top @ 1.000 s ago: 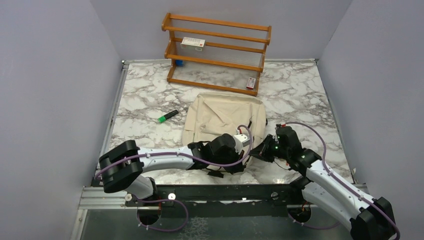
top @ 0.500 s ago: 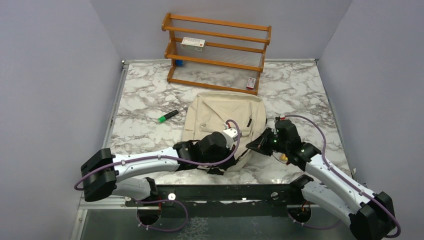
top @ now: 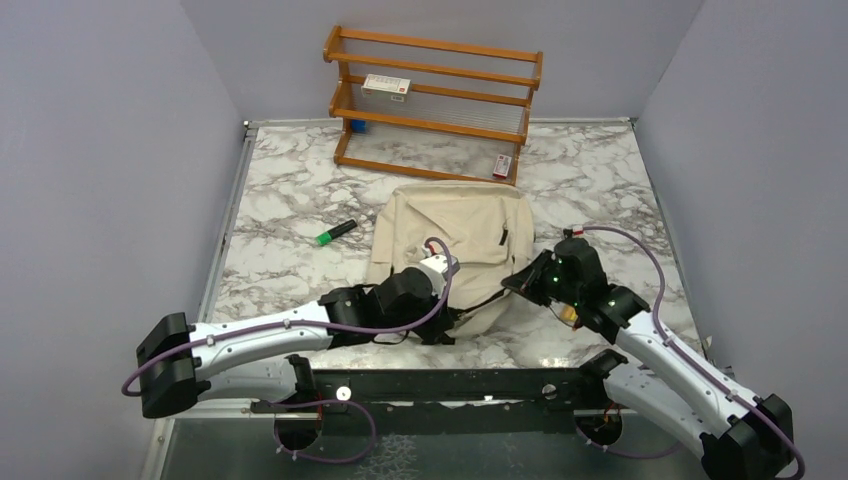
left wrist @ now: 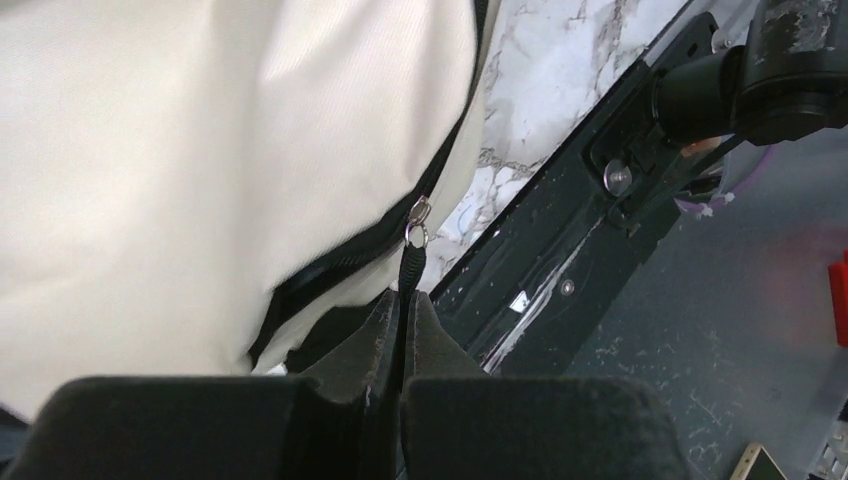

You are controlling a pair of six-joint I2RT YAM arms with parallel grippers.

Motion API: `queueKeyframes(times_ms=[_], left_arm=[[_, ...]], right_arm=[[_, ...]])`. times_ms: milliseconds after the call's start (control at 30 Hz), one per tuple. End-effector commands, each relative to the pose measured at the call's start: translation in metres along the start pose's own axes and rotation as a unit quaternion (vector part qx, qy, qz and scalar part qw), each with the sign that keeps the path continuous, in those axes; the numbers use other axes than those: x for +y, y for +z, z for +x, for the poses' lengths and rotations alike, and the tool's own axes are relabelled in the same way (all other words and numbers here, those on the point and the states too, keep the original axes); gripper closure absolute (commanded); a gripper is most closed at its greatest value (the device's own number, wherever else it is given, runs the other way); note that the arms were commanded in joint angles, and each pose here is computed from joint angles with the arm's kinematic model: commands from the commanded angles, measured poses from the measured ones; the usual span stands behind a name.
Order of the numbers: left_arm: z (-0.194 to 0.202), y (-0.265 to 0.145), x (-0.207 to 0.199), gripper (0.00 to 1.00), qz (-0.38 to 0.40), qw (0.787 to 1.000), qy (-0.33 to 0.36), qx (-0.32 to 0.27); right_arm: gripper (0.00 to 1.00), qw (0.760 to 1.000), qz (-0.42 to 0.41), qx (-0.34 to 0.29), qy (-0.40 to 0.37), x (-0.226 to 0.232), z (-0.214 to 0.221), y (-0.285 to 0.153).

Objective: Pack the student bag
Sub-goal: Zip the student bag at the center of the board.

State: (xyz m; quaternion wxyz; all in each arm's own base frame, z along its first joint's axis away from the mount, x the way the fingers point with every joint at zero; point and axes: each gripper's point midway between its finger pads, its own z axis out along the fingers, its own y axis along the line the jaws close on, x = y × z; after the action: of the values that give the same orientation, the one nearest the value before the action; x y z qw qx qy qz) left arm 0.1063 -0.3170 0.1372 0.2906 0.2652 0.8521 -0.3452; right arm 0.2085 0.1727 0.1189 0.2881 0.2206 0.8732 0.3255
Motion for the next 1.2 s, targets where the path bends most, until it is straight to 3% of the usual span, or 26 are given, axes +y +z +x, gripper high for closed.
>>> queueKeyframes(times_ms=[0, 300, 700, 767, 933, 1167], left_arm=[[0.023, -0.015, 0.026, 1.00, -0.051, 0.998, -0.022, 0.025], [0.023, -0.018, 0.033, 1.00, -0.062, 0.997, -0.036, 0.018], [0.013, -0.022, 0.047, 1.00, -0.082, 0.996, -0.042, 0.002], [0.010, -0.023, 0.044, 1.00, -0.074, 0.997, -0.038, -0.002], [-0.005, -0.019, 0.026, 1.00, -0.032, 0.999, -0.022, -0.018], [-0.010, -0.010, 0.001, 1.00, 0.033, 0.999, -0.013, -0.016]], right_arm=[[1.00, 0.993, 0.063, -0.100, -0.022, -0.016, -0.042, -0.007], [1.00, 0.979, 0.146, -0.133, -0.058, -0.048, -0.056, -0.016], [0.97, 0.937, 0.261, -0.191, -0.132, -0.072, -0.091, -0.049], [0.90, 0.944, 0.244, -0.181, -0.129, -0.064, -0.089, -0.052], [0.59, 0.978, 0.117, -0.138, -0.100, -0.014, -0.070, -0.058], [0.45, 0.998, 0.053, -0.022, 0.007, 0.006, -0.018, -0.073]])
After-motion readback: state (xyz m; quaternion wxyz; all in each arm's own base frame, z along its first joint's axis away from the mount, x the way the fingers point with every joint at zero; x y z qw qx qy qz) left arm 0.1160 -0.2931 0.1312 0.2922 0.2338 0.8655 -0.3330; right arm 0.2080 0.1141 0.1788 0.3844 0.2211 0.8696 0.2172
